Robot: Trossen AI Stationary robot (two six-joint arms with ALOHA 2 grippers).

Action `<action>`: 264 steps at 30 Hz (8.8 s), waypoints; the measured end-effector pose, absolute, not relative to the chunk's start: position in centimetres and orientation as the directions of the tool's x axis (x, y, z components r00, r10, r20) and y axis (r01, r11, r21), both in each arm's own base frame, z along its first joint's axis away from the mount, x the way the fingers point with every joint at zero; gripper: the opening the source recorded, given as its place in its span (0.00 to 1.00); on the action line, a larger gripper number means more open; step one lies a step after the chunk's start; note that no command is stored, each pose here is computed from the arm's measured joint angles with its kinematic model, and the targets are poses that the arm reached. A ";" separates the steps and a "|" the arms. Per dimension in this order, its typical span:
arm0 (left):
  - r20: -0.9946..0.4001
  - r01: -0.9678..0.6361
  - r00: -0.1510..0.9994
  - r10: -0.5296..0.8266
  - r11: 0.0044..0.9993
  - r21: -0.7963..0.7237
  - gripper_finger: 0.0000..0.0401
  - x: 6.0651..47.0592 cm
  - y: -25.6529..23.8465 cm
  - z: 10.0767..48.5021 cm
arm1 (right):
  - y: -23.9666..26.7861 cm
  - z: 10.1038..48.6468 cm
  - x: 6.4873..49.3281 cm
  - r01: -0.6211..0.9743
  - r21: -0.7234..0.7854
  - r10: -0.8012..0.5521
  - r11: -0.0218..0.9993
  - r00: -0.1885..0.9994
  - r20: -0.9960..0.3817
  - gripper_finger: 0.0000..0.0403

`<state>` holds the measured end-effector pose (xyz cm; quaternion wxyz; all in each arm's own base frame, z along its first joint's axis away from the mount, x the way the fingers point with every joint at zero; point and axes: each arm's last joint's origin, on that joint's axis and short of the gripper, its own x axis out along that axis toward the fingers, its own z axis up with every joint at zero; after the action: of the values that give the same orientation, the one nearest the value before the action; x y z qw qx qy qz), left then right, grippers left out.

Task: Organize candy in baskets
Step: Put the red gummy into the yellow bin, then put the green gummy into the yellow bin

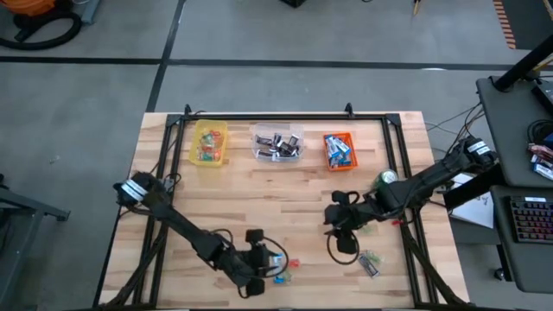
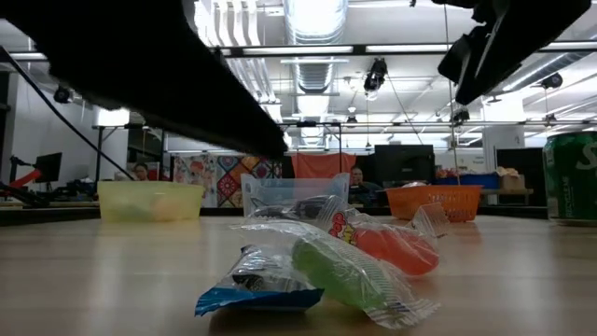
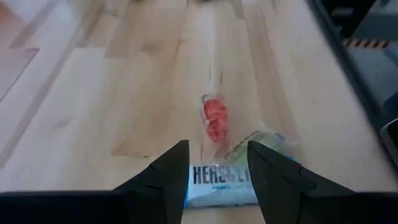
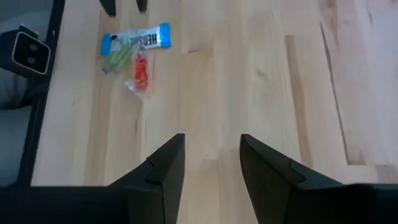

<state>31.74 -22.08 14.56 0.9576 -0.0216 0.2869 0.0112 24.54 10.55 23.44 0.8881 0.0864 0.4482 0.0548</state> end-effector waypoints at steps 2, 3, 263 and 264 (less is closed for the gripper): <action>-0.567 -0.019 0.824 0.015 1.000 -0.002 0.38 32.2 -22.4 13.8 | 10.6 23.4 24.7 -0.035 0.205 0.183 0.978 0.613 -0.768 0.35; -0.574 -0.018 0.819 0.018 1.000 0.006 0.39 32.3 -22.5 13.4 | 10.7 23.4 24.9 -0.049 0.205 0.190 0.977 0.630 -0.753 0.35; -0.389 -0.289 0.873 0.295 0.954 0.075 0.48 26.6 -16.5 22.2 | 12.5 15.6 18.8 0.219 0.048 0.003 0.974 0.200 -0.980 0.04; -0.382 -0.276 0.878 0.288 0.957 0.087 0.48 26.8 -16.7 22.0 | 12.6 16.0 19.0 0.213 0.062 0.011 0.975 0.234 -0.972 0.04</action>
<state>26.81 -16.74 22.01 0.9689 0.0150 0.1994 0.1457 19.02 12.60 15.96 0.7802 0.0909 0.6154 -0.0647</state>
